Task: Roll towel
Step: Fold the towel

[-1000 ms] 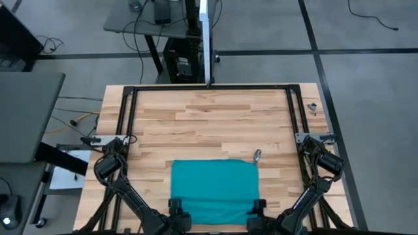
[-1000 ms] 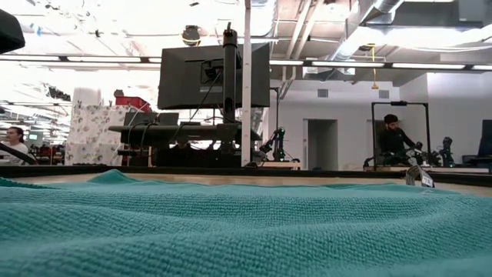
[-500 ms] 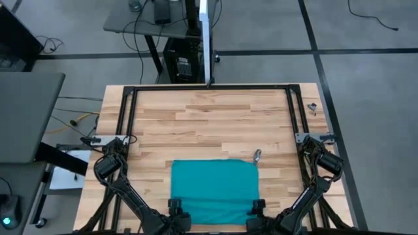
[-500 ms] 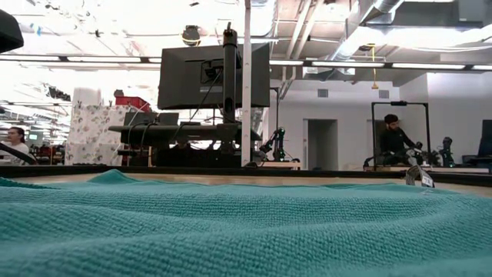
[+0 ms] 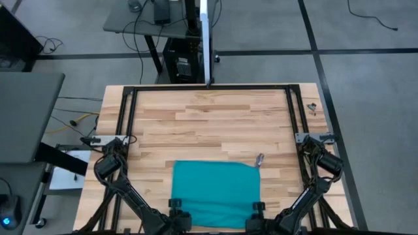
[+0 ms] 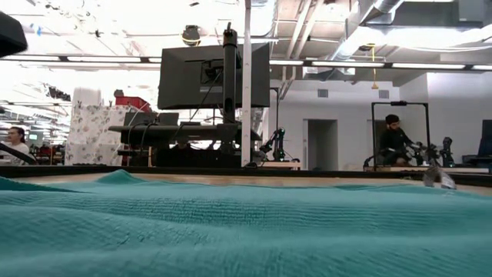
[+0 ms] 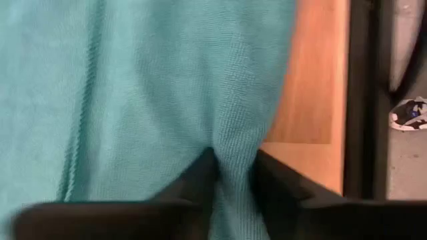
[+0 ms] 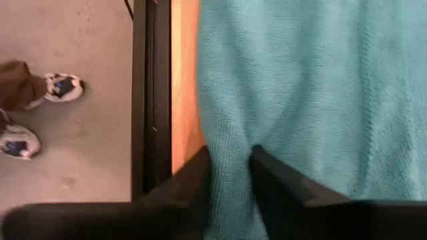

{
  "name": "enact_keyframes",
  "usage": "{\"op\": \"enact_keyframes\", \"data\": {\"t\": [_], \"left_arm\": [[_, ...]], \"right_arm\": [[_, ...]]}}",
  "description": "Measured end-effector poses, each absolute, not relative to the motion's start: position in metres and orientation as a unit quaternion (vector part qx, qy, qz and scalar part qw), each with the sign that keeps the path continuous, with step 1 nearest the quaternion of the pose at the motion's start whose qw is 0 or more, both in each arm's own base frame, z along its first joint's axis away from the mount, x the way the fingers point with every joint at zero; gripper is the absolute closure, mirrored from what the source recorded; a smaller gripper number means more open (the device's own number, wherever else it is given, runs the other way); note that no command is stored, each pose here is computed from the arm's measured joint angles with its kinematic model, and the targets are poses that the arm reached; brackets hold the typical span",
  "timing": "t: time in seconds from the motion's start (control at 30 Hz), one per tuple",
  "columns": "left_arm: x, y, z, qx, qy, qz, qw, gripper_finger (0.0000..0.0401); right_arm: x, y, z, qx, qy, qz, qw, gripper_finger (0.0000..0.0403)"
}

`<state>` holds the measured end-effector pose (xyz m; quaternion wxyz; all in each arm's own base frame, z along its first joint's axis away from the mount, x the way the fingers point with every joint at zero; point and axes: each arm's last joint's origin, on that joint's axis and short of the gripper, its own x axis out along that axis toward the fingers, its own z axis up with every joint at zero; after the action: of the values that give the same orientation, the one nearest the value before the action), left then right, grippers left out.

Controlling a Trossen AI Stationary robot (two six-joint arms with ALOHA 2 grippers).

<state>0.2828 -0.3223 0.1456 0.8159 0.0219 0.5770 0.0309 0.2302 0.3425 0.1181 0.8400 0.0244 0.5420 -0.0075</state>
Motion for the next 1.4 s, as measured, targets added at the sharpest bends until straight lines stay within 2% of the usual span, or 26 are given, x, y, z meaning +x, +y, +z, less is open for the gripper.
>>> {"op": "enact_keyframes", "data": {"t": [0.07,0.3,0.63,0.97,1.4], "left_arm": [[0.283,-0.323,0.149,0.003,0.587,0.024,0.81,0.0388],[0.283,-0.314,0.176,-0.081,0.591,0.003,0.803,0.0399],[0.266,-0.272,0.173,-0.231,0.55,-0.033,0.802,0.0401],[0.266,-0.257,0.175,-0.224,0.557,-0.061,0.797,0.0401],[0.281,-0.236,0.175,-0.195,0.572,-0.096,0.791,0.0401]], "right_arm": [[0.228,0.344,0.124,0.05,0.539,-0.011,0.84,0.0388],[0.222,0.346,0.136,0.098,0.552,-0.007,0.828,0.0398],[0.221,0.345,0.145,0.108,0.564,0.005,0.819,0.0401],[0.233,0.341,0.149,0.173,0.564,0.038,0.807,0.0402],[0.212,0.27,0.16,0.328,0.515,0.081,0.788,0.0403]]}}
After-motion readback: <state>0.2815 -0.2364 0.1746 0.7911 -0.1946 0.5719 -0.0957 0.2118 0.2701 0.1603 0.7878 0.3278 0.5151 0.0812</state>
